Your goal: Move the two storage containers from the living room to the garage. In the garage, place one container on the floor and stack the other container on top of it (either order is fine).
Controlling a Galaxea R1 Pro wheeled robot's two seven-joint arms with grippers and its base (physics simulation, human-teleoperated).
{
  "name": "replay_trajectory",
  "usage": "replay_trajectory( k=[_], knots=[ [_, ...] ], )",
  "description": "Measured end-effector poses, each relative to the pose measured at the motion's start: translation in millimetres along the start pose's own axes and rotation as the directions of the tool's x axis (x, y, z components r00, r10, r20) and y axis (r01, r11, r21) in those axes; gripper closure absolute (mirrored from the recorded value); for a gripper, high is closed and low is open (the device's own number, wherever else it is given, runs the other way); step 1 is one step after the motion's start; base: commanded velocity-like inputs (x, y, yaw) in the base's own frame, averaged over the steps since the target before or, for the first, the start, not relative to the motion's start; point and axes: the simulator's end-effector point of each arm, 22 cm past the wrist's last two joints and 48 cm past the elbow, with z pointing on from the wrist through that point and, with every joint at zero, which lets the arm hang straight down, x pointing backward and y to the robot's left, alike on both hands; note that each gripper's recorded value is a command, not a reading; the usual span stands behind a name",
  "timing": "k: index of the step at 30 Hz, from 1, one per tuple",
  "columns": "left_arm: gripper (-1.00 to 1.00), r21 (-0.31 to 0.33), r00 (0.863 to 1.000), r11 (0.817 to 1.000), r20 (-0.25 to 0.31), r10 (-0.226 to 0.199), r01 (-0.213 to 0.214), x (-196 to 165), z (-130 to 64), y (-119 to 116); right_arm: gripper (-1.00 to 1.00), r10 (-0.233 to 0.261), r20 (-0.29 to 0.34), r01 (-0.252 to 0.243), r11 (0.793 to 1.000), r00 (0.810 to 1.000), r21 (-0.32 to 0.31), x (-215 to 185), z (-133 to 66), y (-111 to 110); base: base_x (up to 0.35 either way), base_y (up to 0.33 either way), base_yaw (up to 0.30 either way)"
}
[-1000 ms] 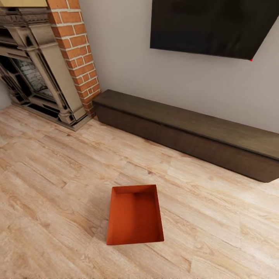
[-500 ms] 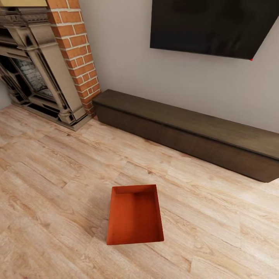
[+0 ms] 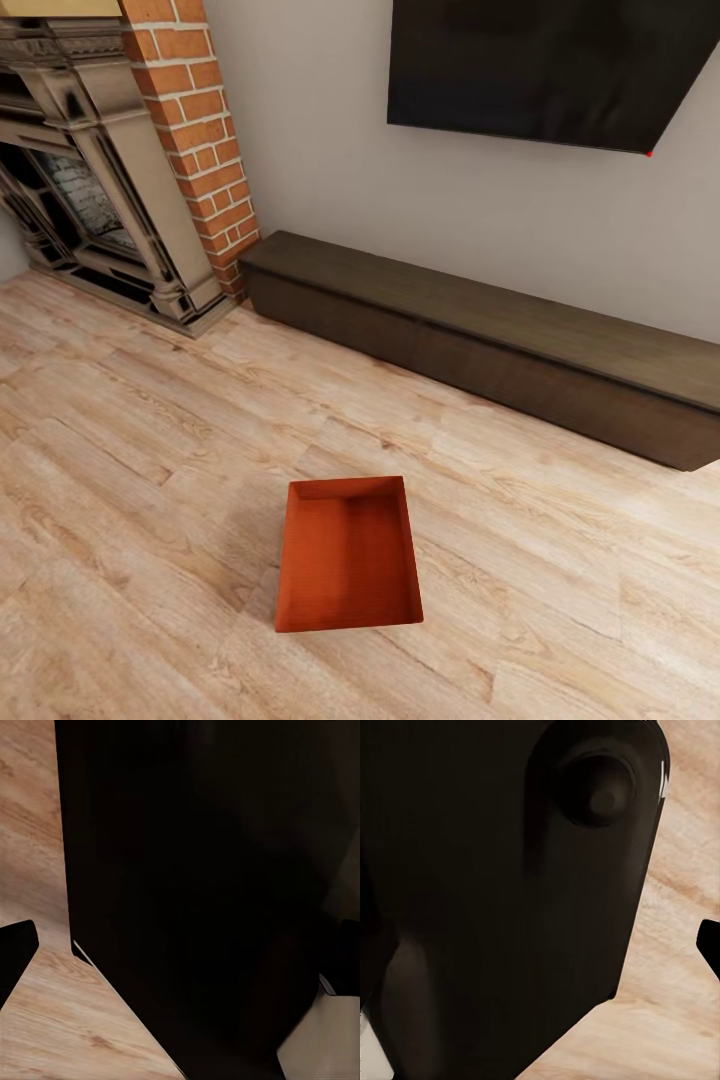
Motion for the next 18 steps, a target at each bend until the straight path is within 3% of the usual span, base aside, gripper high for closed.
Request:
replay_trajectory(
  k=[18],
  knots=[
    [-1.0,0.0,1.0,1.0,0.0,0.0,0.0,-0.1,0.0,0.0,-1.0,-0.002,0.005,0.002,1.0,1.0,-0.003,-1.2,0.0,1.3,0.0,0.0,0.0]
  ],
)
